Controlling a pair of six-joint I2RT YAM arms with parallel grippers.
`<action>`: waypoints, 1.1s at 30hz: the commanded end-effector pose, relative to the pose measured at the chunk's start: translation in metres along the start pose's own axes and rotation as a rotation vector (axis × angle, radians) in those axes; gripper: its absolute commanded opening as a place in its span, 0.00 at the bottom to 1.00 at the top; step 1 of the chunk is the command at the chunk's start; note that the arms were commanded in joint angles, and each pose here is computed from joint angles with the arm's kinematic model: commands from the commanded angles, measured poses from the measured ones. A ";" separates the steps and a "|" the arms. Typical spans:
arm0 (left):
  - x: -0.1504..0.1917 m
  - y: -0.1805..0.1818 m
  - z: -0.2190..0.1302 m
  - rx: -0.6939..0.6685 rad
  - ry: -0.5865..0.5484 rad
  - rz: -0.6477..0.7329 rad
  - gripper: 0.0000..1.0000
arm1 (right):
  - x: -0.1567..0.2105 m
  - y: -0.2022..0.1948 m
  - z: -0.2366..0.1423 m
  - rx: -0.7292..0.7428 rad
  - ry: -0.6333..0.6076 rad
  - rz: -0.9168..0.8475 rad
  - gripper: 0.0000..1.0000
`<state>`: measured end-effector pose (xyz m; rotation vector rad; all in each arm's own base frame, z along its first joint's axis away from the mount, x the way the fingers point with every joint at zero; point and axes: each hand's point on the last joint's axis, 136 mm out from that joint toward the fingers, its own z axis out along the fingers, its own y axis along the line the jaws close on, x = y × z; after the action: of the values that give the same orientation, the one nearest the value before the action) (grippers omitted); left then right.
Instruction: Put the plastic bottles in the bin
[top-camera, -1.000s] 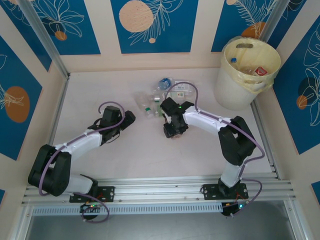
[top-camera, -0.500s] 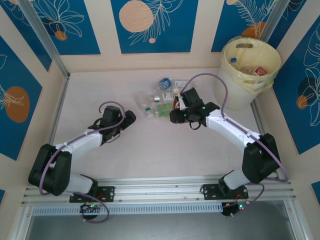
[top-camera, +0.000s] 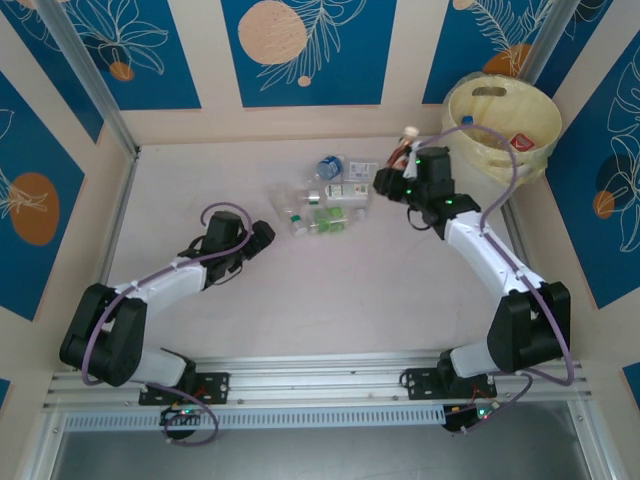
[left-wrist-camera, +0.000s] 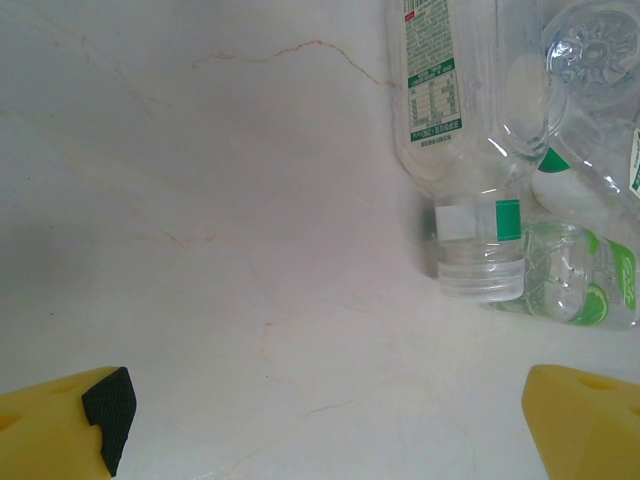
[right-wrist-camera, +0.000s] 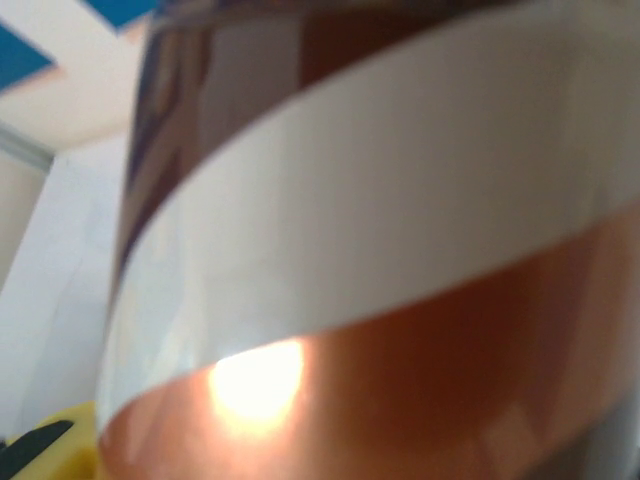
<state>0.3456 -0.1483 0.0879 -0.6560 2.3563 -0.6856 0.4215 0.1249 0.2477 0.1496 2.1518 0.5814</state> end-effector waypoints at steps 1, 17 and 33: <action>-0.009 -0.001 0.000 -0.005 -0.014 -0.015 1.00 | -0.078 0.007 -0.043 -0.015 -0.218 -0.049 0.29; -0.017 0.002 -0.009 0.014 -0.092 -0.008 1.00 | -0.203 -0.131 -0.074 0.141 -0.438 0.356 0.33; -0.016 0.015 -0.010 -0.027 -0.112 -0.011 1.00 | -0.238 -0.172 -0.011 0.183 -0.410 0.543 0.67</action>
<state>0.3417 -0.1345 0.0862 -0.6763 2.3056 -0.6313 0.5718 -0.1078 0.3542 0.8397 1.7231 0.5822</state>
